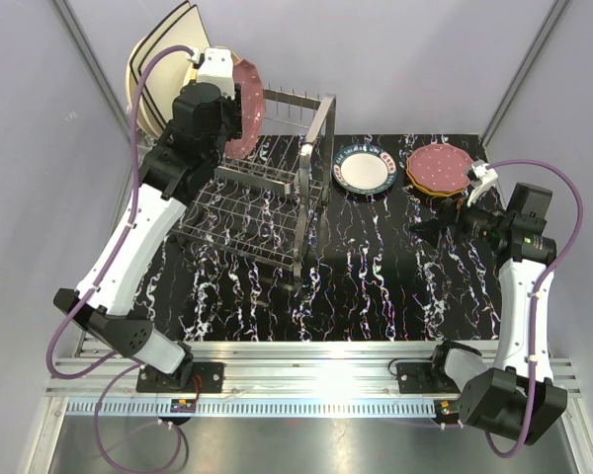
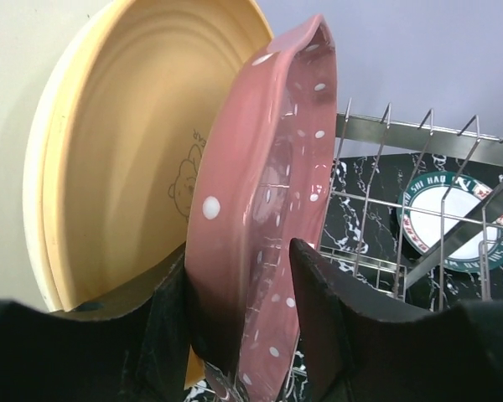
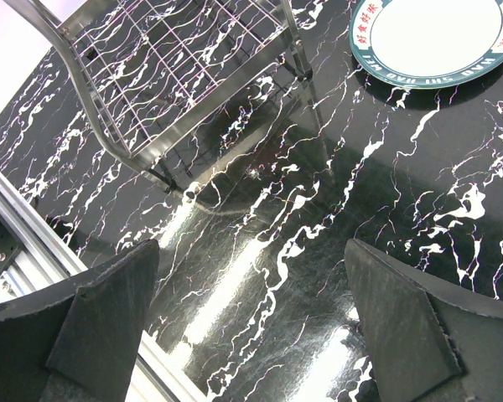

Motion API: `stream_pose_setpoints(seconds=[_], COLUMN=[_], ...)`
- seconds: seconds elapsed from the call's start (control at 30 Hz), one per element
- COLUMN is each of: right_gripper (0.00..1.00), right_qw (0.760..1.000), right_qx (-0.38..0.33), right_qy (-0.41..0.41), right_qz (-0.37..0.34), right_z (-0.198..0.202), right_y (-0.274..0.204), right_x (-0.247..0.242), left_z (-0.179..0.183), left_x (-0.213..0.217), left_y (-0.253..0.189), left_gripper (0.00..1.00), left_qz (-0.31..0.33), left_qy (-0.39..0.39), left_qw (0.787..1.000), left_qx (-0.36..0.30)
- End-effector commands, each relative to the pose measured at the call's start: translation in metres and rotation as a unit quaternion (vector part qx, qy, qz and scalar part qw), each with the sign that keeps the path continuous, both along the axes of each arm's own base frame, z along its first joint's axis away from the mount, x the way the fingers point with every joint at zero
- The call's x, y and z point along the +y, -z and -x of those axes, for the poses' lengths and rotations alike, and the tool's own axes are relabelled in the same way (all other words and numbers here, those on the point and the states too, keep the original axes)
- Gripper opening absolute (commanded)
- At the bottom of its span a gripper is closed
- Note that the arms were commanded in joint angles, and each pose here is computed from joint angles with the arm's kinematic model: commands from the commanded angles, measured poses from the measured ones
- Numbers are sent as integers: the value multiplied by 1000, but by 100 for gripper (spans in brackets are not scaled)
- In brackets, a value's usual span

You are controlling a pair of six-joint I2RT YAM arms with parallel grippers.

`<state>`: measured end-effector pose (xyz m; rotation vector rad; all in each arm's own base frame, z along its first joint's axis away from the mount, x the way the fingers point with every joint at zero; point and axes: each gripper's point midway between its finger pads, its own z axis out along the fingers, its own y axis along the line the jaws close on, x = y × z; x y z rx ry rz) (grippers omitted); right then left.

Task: Unload the plates from the dish rack
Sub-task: Grab a plate with the left arm

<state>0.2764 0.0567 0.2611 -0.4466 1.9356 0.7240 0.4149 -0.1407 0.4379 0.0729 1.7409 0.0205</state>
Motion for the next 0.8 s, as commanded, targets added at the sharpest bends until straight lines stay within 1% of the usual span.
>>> stream_pose_setpoints(seconds=[0.0,0.07,0.1,0.17,0.2,0.27,0.3,0.37,0.43,0.6,0.77], right_gripper=[100,100,100,100,100,100,100,100,100,100,100], right_qw=[1000,1000,1000,1000,1000,1000,1000,1000,1000,1000,1000], right_qx=[-19,-18,-19,-19,-19,-20,-20,-19,-19,-21,-21], right_qy=[-13,-13,-14,-14,-14,-13,-14,-13,-13,-12,-13], right_qz=[5,5,5,6,6,6,6,7,7,8,8], right_z=[3,3,3,3,3,3,3,3,3,3,3], right_y=[-7,-7,-7,-7,-7,-7,-7,-7,-7,-8,-7], right_x=[4,4,4,4,4,3,4,3,4,3,3], left_z=[-5,-6,-5,-6,-6,-5,-6,-5,-4,0,6], left_x=[9,9,10,11,12,13,12,12,13,15,21], left_y=[-13,-15,-15,-16,-16,-18,-20,-24,-30,-50,-75], left_gripper=[43,40,34,28,20,17,12,8,1,0,0], left_qz=[-16,-24,-25,-29,-31,-32,-37,-40,-43,-37,-27], left_qy=[-6,-4,-5,-3,-4,-6,-1,1,1,2,-7], left_qw=[999,999,999,999,999,998,998,998,997,996,992], left_qx=[-30,-38,-39,-43,-43,-47,-50,-56,-63,-87,-126])
